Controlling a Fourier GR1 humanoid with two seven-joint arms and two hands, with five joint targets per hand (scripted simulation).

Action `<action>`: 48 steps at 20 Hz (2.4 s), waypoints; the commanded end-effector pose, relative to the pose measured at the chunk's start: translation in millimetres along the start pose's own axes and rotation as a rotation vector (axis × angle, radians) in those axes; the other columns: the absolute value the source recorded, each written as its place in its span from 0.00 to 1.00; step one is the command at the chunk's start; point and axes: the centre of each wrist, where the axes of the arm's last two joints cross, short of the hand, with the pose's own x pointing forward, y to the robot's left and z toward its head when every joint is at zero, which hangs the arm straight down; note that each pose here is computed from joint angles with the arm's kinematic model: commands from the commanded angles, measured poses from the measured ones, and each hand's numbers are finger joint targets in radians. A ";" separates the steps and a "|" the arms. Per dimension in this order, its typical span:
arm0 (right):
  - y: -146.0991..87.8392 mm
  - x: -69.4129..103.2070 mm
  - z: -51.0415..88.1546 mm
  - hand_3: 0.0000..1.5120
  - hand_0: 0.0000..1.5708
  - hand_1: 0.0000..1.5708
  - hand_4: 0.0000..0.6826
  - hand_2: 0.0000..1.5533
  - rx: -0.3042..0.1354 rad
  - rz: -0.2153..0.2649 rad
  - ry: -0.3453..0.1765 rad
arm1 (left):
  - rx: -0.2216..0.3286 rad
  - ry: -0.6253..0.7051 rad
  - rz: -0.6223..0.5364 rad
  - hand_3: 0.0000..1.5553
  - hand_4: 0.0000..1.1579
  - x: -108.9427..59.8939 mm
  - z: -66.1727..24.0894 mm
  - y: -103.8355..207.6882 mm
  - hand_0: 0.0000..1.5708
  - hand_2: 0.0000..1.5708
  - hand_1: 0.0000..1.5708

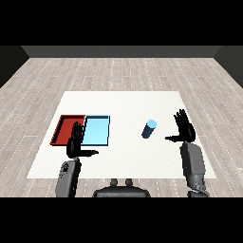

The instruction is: Pick the blue can and put it in the blue box

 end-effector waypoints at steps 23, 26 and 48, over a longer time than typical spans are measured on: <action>8.3 -52.6 -36.1 0.00 0.00 0.00 0.00 0.00 -0.057 -0.109 0.164 | 0.017 -0.001 0.001 0.00 0.00 3.9 -1.5 -1.4 0.00 0.00 0.00; 31.5 -50.7 -19.4 0.00 0.00 0.00 0.00 0.00 -0.064 -0.116 0.169 | 0.008 -0.010 0.044 0.00 0.00 3.7 -5.7 23.4 0.00 0.00 0.00; 38.8 -96.6 -16.6 0.00 0.00 0.00 0.00 0.00 -0.041 -0.167 0.253 | 0.041 -0.039 0.013 0.00 0.00 -4.6 -12.4 3.7 0.00 0.00 0.00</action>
